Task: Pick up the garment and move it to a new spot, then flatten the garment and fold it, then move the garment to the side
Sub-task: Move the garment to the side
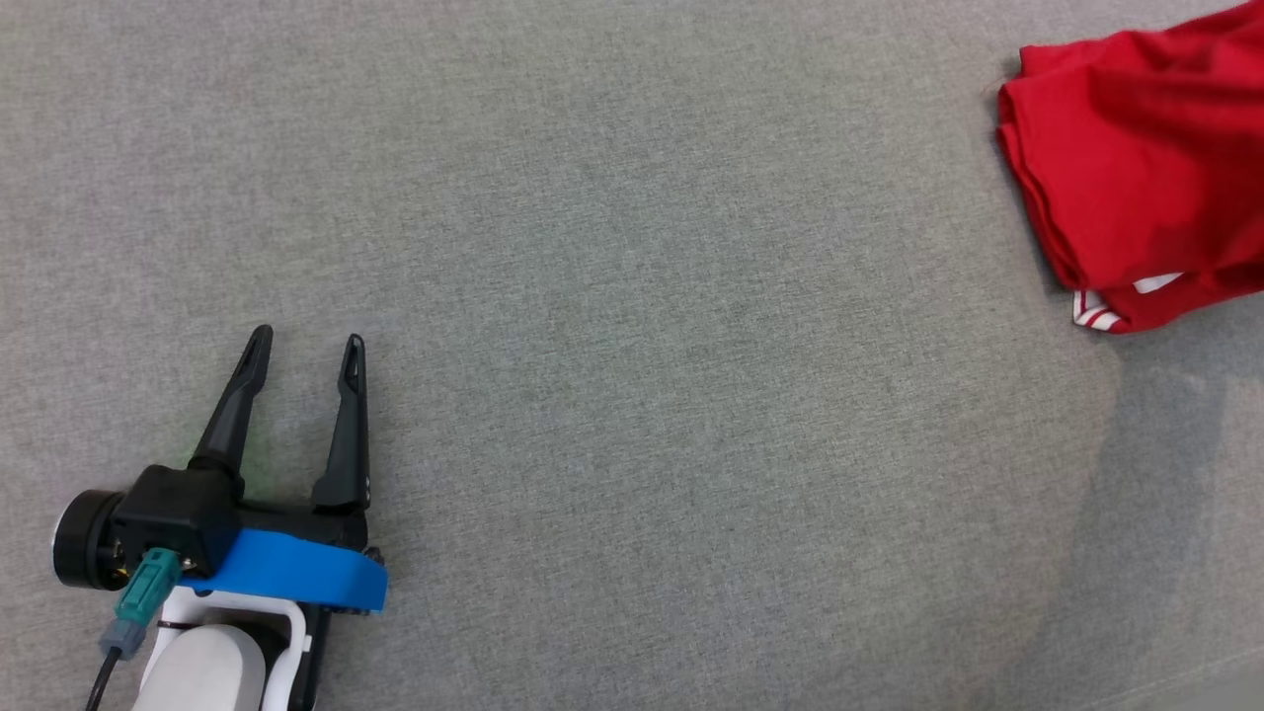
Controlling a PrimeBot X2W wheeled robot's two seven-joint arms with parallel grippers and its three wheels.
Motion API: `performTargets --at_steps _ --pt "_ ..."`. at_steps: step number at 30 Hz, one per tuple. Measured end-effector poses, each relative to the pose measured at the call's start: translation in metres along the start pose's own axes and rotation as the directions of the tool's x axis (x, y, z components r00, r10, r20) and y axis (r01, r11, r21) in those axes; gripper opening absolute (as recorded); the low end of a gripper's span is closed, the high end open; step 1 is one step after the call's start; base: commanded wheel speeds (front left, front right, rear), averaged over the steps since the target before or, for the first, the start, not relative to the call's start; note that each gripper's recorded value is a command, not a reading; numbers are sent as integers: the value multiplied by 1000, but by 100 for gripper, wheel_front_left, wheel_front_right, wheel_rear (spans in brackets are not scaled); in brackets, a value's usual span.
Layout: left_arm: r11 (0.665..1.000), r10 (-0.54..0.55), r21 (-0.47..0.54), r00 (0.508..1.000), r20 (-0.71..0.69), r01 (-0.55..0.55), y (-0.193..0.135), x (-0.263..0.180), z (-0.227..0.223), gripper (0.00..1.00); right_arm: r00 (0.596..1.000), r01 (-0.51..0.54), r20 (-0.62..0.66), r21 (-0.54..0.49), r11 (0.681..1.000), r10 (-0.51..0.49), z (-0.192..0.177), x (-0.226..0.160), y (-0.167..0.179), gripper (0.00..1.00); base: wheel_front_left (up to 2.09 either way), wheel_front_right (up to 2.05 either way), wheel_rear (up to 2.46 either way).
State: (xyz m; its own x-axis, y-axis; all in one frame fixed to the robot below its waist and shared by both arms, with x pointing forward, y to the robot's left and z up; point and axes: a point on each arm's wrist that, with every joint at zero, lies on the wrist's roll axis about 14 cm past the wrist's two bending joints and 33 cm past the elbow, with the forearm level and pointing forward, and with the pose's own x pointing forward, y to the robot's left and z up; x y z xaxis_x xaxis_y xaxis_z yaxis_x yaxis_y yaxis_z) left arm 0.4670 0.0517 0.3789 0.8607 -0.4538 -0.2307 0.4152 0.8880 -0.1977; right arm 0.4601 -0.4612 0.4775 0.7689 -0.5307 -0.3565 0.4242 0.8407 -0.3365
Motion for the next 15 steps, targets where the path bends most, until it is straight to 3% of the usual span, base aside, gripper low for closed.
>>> performTargets --at_steps 7,15 --pt "1000 10 -2 1000 7 -10 0 -5 2 100 998 -17 58 20 1000 16 5 -2 16 100 0 0 0" --pt "1000 31 -4 997 66 -31 -1 -16 22 100 971 -139 200 15 990 133 40 -19 64 100 0 0 0"
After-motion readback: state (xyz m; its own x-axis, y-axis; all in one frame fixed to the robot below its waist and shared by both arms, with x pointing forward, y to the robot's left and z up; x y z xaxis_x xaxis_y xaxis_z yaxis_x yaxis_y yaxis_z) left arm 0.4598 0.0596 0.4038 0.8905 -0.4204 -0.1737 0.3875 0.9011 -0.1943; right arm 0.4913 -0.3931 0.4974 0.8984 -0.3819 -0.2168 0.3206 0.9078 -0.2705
